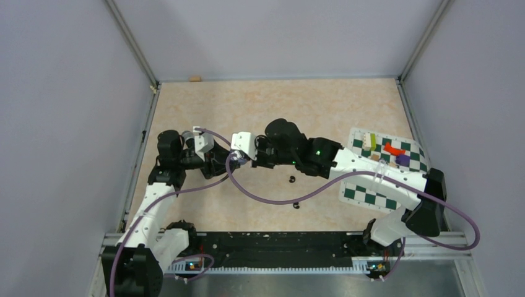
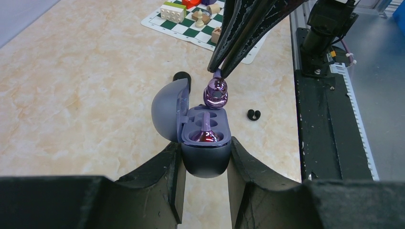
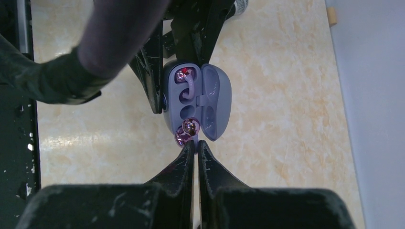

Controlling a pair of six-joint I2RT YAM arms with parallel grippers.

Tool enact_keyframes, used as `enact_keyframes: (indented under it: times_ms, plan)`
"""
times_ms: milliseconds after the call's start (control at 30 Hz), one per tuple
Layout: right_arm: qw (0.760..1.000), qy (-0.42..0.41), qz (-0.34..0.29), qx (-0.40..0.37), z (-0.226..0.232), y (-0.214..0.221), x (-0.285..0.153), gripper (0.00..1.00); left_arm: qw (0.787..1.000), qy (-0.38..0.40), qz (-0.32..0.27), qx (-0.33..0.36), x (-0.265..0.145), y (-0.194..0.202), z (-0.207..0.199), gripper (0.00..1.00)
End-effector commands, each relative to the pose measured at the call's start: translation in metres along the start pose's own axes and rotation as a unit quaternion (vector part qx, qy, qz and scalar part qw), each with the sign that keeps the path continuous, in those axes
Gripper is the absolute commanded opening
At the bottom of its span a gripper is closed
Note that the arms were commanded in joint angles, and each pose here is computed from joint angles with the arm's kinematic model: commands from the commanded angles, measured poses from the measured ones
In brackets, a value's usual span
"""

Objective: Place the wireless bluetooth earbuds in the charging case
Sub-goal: Place the earbud in the charging case.

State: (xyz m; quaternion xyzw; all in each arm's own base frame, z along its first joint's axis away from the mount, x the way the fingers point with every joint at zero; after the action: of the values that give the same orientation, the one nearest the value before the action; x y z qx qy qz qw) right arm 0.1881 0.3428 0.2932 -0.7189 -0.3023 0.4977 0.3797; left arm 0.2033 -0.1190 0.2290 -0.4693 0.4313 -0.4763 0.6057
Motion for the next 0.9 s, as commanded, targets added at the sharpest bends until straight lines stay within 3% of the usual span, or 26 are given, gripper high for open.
enact_keyframes:
  times_ms: [0,867]
  plan:
    - [1.0,0.003,-0.012,-0.009,0.0032,-0.0058,0.0059,0.0,1.0,0.0,-0.006,0.025,0.0008,-0.0035,0.0012,0.0]
    - [1.0,-0.001,-0.005,-0.015,0.0108,-0.0019,0.0154,0.0,1.0,0.0,-0.007,0.028,0.0003,-0.0039,0.0004,0.0]
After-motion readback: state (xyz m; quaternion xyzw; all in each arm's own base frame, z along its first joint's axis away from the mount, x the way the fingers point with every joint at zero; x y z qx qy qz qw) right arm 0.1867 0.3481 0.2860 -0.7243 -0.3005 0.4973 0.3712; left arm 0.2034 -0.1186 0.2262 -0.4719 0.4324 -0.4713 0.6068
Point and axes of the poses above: each gripper's point midway between its finger pads, its own x axis out along the fingers, its own z axis along the line the jaws close on, y = z × x, the point moved 6 cm from there along -x, back along the fingers, and after that the axes turned 13 degrees about x, right-handed, at the moved point
